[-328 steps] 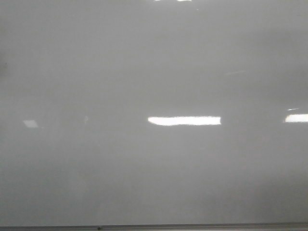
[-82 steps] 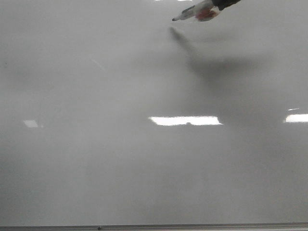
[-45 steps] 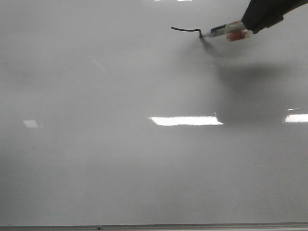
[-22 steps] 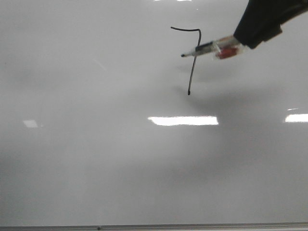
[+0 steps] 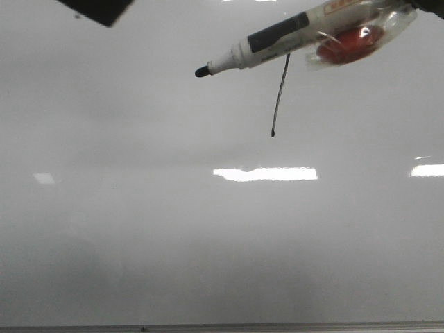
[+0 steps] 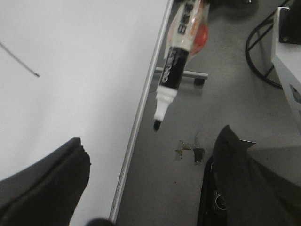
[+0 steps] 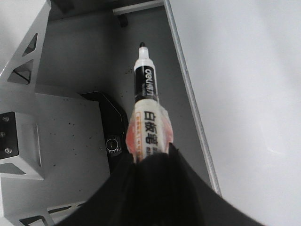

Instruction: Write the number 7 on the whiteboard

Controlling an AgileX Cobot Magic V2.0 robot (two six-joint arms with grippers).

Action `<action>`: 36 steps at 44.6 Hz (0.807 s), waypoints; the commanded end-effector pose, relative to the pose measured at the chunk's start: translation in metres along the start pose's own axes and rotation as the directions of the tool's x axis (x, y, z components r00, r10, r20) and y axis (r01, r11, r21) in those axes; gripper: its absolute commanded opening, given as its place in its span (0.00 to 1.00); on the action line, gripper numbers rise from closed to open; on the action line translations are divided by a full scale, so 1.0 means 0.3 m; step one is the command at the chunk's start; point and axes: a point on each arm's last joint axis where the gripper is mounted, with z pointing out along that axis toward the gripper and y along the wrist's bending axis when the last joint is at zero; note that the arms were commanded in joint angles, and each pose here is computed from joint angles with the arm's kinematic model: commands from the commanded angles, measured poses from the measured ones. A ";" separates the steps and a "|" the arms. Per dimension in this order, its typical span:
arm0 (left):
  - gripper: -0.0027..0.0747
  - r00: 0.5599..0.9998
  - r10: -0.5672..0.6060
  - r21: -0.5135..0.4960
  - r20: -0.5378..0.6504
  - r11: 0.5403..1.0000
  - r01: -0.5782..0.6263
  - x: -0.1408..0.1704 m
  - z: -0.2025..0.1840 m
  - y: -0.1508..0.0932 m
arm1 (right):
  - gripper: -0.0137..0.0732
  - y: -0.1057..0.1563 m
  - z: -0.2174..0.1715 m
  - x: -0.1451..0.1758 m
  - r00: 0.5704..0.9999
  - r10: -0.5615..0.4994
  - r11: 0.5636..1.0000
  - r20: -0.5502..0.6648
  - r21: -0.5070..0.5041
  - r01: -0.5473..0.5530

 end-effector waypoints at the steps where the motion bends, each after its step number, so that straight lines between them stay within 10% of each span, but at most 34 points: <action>1: 0.72 0.996 0.012 0.004 0.091 1.000 -0.012 -0.092 0.014 0.007 | 0.08 0.015 -0.044 -0.036 0.996 -0.027 0.999 0.085 0.026 0.025; 20: 0.69 1.000 -0.023 0.139 0.005 0.990 0.022 -0.147 0.206 0.052 | 0.08 0.008 -0.044 -0.041 0.995 -0.028 0.999 0.100 0.048 0.023; 36: 0.30 1.000 -0.003 0.154 -0.002 0.988 0.004 -0.146 0.197 0.045 | 0.08 0.008 -0.044 -0.041 0.995 -0.028 0.998 0.099 0.050 0.023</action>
